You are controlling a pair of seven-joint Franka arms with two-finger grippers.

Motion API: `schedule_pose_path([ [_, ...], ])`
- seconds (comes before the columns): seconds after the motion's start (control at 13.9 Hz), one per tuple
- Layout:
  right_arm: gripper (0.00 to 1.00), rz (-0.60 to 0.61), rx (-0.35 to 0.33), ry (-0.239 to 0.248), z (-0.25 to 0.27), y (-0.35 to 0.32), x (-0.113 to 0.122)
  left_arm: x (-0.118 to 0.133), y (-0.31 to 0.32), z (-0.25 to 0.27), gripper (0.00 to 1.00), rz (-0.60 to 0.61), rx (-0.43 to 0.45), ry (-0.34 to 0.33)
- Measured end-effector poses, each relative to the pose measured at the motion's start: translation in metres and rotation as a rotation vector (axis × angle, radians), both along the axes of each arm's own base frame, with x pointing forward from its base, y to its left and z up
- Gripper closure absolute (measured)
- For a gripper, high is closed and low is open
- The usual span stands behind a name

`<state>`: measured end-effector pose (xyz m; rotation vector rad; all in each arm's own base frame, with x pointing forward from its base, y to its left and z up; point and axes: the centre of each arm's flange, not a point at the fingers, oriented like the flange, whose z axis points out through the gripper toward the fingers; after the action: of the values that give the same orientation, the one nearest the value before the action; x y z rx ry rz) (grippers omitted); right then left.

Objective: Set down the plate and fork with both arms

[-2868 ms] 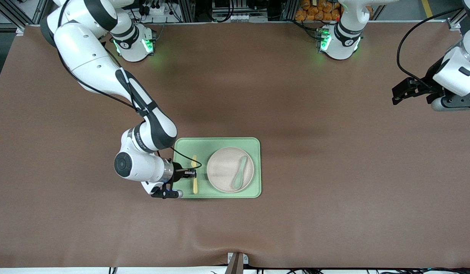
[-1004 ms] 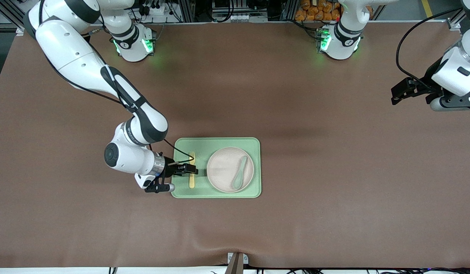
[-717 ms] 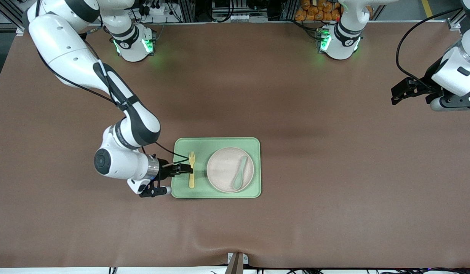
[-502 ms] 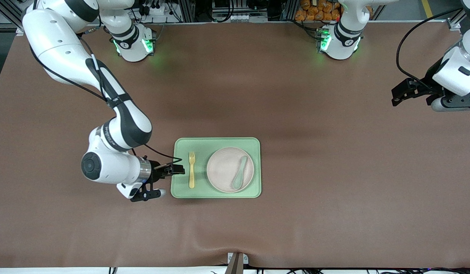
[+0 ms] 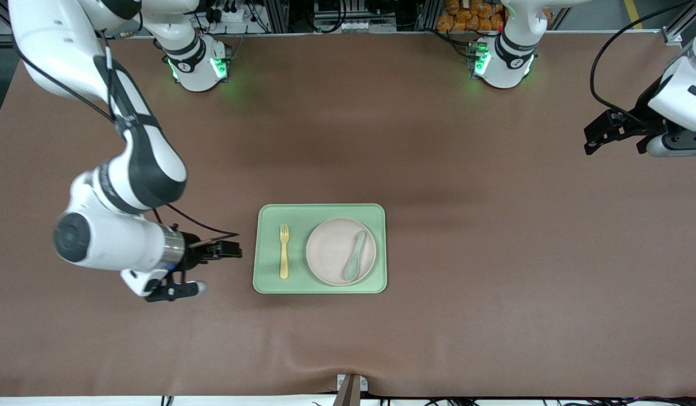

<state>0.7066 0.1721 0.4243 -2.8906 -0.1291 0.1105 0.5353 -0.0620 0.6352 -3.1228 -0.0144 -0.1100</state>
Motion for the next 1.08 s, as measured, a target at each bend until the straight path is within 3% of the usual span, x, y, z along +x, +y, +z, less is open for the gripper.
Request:
schedule_pose_path([
  [0.43,0.0,-0.072,-0.099,0.024,0.114,-0.03,-0.047,-0.015,-0.001,0.016,0.0,-0.001,0.003,-0.028],
  [0.72,0.0,-0.103,-0.15,0.04,0.184,-0.024,-0.099,-0.018,-0.002,0.017,0.0,-0.003,0.004,-0.029],
  [1.08,0.0,-0.135,-0.221,0.052,0.21,-0.042,-0.157,-0.019,-0.003,0.015,0.0,-0.004,0.004,-0.026],
])
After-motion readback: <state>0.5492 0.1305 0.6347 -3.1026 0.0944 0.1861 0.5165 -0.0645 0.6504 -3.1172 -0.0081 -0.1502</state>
